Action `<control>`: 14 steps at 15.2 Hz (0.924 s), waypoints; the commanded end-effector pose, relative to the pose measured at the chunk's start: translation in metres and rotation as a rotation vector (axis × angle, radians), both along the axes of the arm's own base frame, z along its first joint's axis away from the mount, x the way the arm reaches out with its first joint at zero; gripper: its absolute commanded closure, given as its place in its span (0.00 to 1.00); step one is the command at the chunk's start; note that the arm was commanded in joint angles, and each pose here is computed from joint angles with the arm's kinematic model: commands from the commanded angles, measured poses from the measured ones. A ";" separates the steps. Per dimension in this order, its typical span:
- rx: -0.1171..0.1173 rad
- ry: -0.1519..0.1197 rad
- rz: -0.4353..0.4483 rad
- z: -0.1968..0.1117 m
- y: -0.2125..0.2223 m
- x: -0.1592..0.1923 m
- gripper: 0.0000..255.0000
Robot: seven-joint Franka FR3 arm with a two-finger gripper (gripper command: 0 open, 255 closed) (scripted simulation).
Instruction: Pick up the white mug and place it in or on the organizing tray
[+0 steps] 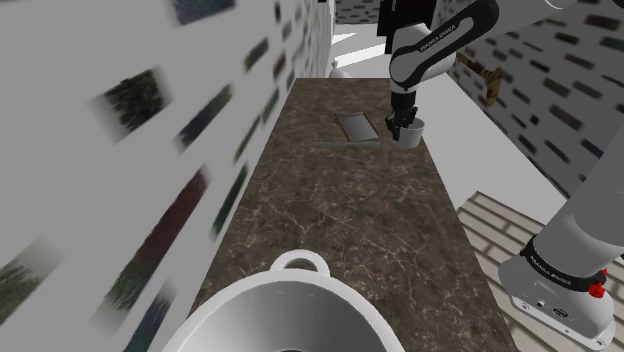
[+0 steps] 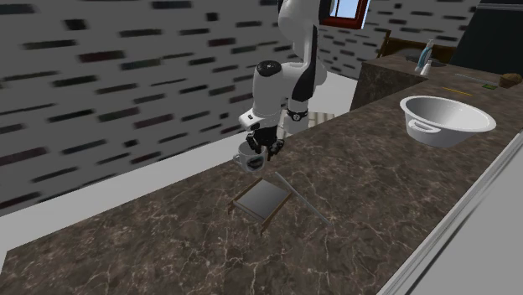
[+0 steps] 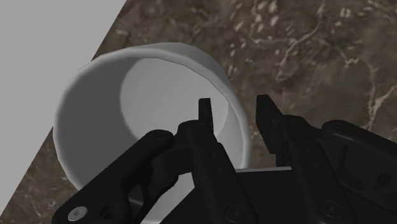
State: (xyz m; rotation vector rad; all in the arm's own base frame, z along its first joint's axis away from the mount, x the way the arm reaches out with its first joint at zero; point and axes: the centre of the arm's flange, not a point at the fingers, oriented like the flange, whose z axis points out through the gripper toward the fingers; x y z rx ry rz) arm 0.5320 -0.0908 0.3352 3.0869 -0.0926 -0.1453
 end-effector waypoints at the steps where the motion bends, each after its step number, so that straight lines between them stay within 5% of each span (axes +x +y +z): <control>1: 0.000 0.000 0.000 0.000 0.000 0.000 1.00; 8: 0.000 0.000 0.000 0.000 0.000 0.000 1.00; 14: 0.000 0.000 0.000 0.032 0.000 0.000 1.00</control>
